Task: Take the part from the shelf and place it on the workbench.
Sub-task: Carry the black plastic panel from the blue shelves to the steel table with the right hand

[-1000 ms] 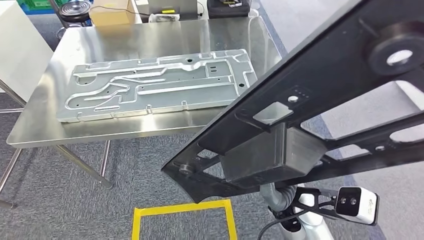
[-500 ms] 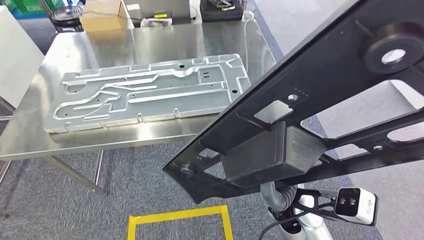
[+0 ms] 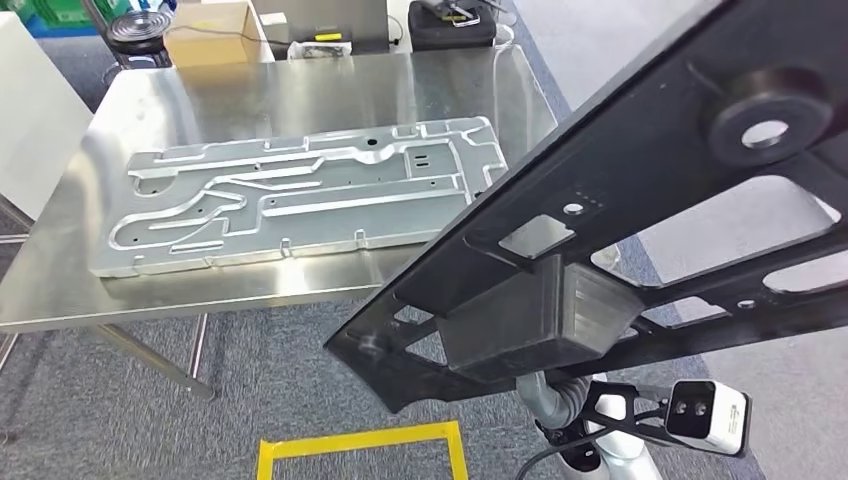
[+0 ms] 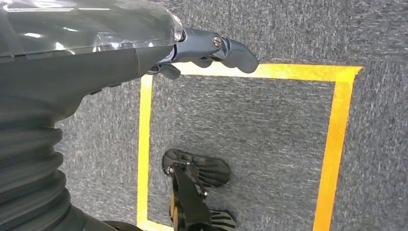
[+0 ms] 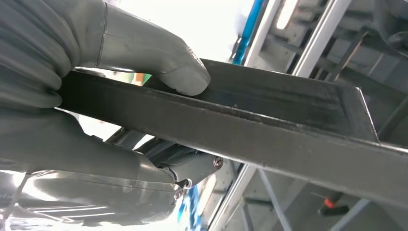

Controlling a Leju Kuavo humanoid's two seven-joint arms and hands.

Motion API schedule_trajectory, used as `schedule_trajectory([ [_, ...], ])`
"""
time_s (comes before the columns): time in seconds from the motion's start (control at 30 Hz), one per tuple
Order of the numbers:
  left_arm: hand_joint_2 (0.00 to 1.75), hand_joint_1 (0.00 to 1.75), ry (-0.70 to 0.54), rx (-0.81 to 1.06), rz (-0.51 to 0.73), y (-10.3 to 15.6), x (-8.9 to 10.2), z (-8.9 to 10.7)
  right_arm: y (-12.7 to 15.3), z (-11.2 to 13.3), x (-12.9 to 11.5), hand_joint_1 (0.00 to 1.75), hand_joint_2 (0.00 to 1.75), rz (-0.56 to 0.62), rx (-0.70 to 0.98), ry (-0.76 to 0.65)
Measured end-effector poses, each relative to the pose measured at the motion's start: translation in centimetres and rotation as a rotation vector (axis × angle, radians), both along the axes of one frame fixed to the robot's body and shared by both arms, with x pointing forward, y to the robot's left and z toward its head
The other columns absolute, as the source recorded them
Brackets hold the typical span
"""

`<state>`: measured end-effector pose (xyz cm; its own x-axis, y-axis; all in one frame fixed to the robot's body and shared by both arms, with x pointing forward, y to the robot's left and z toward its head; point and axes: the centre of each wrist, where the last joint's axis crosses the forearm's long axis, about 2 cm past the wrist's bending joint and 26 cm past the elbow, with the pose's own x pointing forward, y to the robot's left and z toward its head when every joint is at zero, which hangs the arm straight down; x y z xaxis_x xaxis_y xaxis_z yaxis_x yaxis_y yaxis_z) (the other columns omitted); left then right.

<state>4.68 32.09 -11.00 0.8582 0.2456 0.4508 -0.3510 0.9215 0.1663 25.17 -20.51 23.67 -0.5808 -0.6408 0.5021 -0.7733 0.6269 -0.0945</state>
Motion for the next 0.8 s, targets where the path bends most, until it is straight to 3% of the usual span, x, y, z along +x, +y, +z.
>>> schedule_trajectory([
  [0.8, 1.75, 0.0, -0.005, -0.012, 0.0, -0.28, 0.05, -0.01, -0.23, -0.53, 0.36, 1.75, 1.75, -0.052, -0.037, 0.019],
])
